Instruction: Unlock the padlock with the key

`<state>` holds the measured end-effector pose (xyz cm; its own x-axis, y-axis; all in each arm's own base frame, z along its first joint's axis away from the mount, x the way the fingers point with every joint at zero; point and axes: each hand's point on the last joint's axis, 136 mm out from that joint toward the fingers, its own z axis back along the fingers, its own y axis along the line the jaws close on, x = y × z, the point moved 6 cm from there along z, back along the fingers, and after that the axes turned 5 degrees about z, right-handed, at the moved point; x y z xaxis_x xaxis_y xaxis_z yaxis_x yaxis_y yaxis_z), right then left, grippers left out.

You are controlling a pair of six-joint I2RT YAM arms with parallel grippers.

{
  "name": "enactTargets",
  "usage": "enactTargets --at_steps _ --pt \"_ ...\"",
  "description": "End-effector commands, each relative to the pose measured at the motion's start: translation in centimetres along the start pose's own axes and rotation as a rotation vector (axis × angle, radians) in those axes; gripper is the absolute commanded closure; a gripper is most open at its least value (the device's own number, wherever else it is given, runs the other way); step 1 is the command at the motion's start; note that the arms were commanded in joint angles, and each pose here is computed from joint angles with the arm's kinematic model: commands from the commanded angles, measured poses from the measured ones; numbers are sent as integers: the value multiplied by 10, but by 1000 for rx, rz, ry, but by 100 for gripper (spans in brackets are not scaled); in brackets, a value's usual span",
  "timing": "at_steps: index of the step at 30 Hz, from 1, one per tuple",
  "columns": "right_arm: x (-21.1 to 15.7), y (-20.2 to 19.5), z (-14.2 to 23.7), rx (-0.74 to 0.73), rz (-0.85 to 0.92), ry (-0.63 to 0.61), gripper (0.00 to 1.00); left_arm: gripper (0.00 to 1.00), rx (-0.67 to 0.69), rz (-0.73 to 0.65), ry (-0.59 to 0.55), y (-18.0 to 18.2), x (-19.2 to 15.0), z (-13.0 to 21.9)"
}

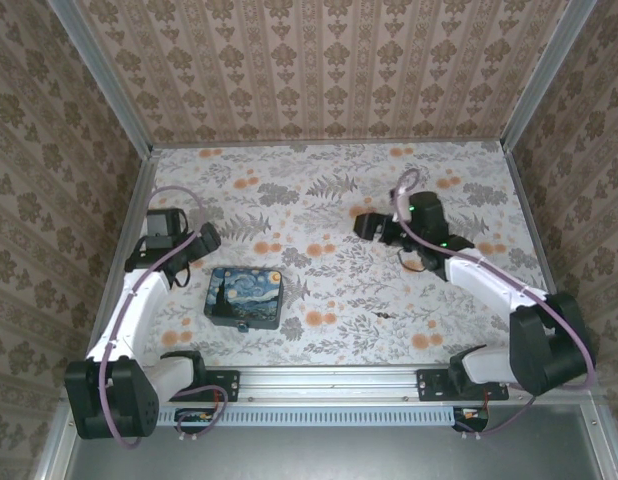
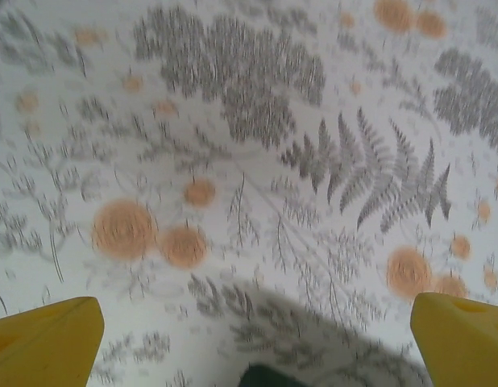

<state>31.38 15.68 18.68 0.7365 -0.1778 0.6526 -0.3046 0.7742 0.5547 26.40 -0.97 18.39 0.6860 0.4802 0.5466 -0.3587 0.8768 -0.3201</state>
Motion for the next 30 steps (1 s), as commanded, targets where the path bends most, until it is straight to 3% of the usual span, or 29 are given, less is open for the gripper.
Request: enactTargets --at_steps 1,10,30 --pt "-39 18 -21 45 -80 181 15 0 -1 58 164 5 -33 2" --pt "-108 73 -41 163 -45 374 25 0 -52 26 226 0 -65 9" --pt "-142 136 -79 315 -33 490 32 0 -109 -3 274 -4 -100 6"
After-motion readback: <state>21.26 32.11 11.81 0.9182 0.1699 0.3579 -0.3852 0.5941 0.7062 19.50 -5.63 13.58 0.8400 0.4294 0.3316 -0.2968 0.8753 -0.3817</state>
